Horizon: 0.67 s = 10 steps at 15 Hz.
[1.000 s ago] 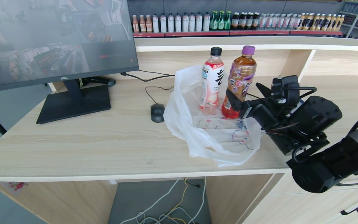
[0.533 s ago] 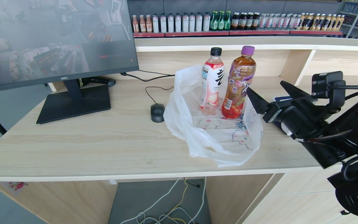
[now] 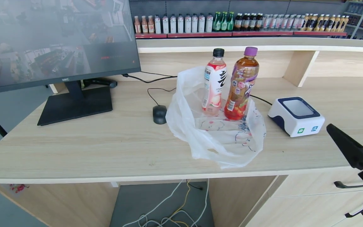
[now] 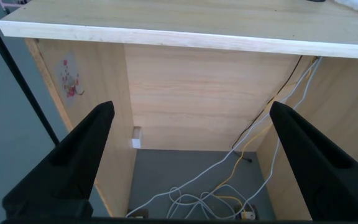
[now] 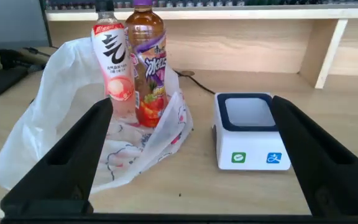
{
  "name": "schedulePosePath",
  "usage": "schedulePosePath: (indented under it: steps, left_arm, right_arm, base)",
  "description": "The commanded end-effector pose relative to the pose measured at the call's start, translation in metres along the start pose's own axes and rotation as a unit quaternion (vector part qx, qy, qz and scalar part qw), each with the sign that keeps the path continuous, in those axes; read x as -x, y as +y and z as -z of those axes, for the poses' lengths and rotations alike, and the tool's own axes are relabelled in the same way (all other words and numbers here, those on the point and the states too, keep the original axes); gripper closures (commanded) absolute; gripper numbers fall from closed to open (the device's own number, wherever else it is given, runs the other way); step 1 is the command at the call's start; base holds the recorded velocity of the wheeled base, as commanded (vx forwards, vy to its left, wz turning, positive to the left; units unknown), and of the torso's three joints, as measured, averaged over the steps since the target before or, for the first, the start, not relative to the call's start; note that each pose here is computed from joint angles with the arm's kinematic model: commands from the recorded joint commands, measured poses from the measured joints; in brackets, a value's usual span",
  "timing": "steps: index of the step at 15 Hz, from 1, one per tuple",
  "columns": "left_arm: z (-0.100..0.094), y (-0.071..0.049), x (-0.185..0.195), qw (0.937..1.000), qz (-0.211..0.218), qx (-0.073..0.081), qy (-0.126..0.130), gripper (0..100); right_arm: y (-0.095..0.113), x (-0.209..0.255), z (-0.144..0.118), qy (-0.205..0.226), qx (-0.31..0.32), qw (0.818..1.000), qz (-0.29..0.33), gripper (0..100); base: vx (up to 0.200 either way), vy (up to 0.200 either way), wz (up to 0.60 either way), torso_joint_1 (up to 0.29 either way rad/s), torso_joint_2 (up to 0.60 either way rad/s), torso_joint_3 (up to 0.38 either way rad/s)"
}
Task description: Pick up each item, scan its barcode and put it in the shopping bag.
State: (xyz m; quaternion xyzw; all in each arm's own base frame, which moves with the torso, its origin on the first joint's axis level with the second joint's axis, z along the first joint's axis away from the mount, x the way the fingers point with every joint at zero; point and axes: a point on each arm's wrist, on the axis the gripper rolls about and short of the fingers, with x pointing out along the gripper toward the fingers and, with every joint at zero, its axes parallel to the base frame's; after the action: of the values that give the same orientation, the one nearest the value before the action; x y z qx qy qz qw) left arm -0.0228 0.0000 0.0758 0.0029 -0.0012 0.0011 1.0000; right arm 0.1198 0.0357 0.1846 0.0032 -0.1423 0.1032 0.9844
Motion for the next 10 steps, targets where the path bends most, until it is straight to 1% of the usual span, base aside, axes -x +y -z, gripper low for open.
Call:
schedulePosePath:
  steps: [1, 2, 3, 4, 6, 7, 9, 10]
  left_arm:
    - [0.0, 0.0, 0.0, 1.0, 0.0, 0.0, 0.0, 0]
    - [0.0, 0.0, 0.0, 1.0, 0.0, -0.001, 0.0, 0]
    - [0.0, 0.0, 0.0, 1.0, 0.001, -0.003, 0.0, 0]
    - [0.0, 0.0, 0.0, 1.0, 0.0, -0.003, 0.0, 0]
    - [0.0, 0.0, 0.0, 1.0, 0.0, -0.002, 0.0, 0]
    - [0.0, 0.0, 0.0, 1.0, 0.0, -0.002, 0.0, 0]
    - [0.0, 0.0, 0.0, 1.0, 0.0, -0.002, 0.0, 0]
    - [0.0, 0.0, 0.0, 1.0, 0.0, -0.002, 0.0, 0]
  right_arm:
    - [-0.007, 0.08, 0.003, 0.036, -0.003, 0.999, -0.003, 0]
    - [-0.007, 0.1, 0.015, 0.078, -0.002, 0.996, -0.032, 0]
    - [-0.007, 0.112, 0.023, 0.101, -0.001, 0.994, -0.042, 0]
    - [-0.008, 0.131, 0.035, 0.131, 0.011, 0.99, -0.048, 0]
    - [-0.009, 0.157, 0.054, 0.157, 0.039, 0.985, -0.053, 0]
    - [-0.009, 0.163, 0.058, 0.16, 0.042, 0.985, -0.052, 0]
    - [-0.009, 0.161, 0.058, 0.173, 0.043, 0.983, -0.053, 0]
    - [-0.009, 0.164, 0.063, 0.18, 0.042, 0.981, -0.065, 0]
  base:
    - [0.0, 0.0, 0.0, 0.0, 0.0, 0.0]
    - [0.0, 0.0, 0.0, 0.0, 0.0, 0.0]
    - [0.0, 0.0, 0.0, 0.0, 0.0, 0.0]
    - [0.0, 0.0, 0.0, 0.0, 0.0, 0.0]
    - [0.0, 0.0, 0.0, 0.0, 0.0, 0.0]
    - [0.0, 0.0, 0.0, 0.0, 0.0, 0.0]
    - [0.0, 0.0, 0.0, 0.0, 0.0, 0.0]
    - [0.0, 0.0, 0.0, 0.0, 0.0, 0.0]
